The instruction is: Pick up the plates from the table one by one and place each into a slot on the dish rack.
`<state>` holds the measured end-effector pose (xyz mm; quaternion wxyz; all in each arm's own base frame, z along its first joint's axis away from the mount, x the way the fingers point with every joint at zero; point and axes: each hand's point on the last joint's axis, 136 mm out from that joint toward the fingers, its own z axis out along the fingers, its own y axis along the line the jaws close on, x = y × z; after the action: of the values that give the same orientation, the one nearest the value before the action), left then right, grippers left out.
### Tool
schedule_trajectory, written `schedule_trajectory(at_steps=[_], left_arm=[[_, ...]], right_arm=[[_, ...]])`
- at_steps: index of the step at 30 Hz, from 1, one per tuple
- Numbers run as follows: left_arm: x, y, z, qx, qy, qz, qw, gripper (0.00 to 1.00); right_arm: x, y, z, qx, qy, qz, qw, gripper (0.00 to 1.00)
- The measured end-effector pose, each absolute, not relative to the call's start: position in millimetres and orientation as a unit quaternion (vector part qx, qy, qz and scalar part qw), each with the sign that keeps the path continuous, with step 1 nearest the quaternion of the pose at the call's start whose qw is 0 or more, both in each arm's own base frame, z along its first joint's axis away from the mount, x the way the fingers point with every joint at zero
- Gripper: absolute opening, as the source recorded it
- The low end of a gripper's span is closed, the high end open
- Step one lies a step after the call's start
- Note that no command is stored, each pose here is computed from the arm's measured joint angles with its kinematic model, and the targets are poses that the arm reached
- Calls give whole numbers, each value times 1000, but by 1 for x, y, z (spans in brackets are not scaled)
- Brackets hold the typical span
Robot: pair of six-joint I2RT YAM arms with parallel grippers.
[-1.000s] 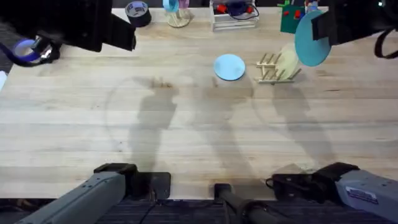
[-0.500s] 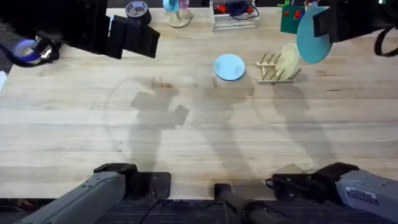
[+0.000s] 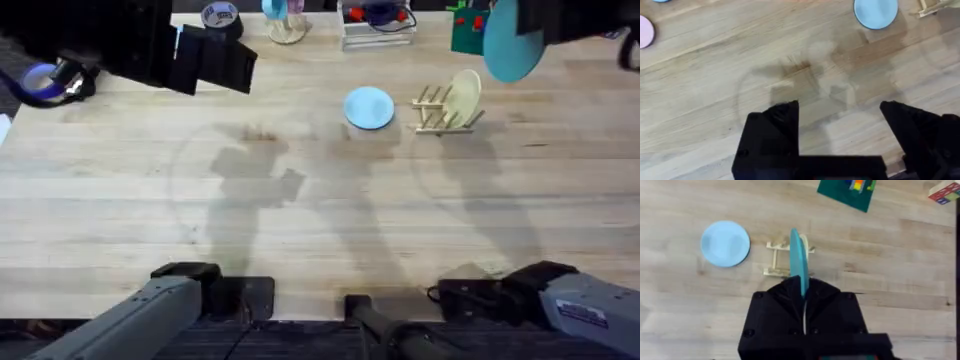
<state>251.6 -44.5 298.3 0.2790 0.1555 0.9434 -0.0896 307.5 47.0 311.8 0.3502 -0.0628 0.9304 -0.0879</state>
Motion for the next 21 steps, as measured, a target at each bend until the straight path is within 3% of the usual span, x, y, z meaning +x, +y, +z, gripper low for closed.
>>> schedule_trajectory(at_steps=[21], left_arm=[[252, -44, 298, 155, 943, -90, 279, 993]], right_arm=[[297, 28, 318, -20, 936, -92, 339, 29]])
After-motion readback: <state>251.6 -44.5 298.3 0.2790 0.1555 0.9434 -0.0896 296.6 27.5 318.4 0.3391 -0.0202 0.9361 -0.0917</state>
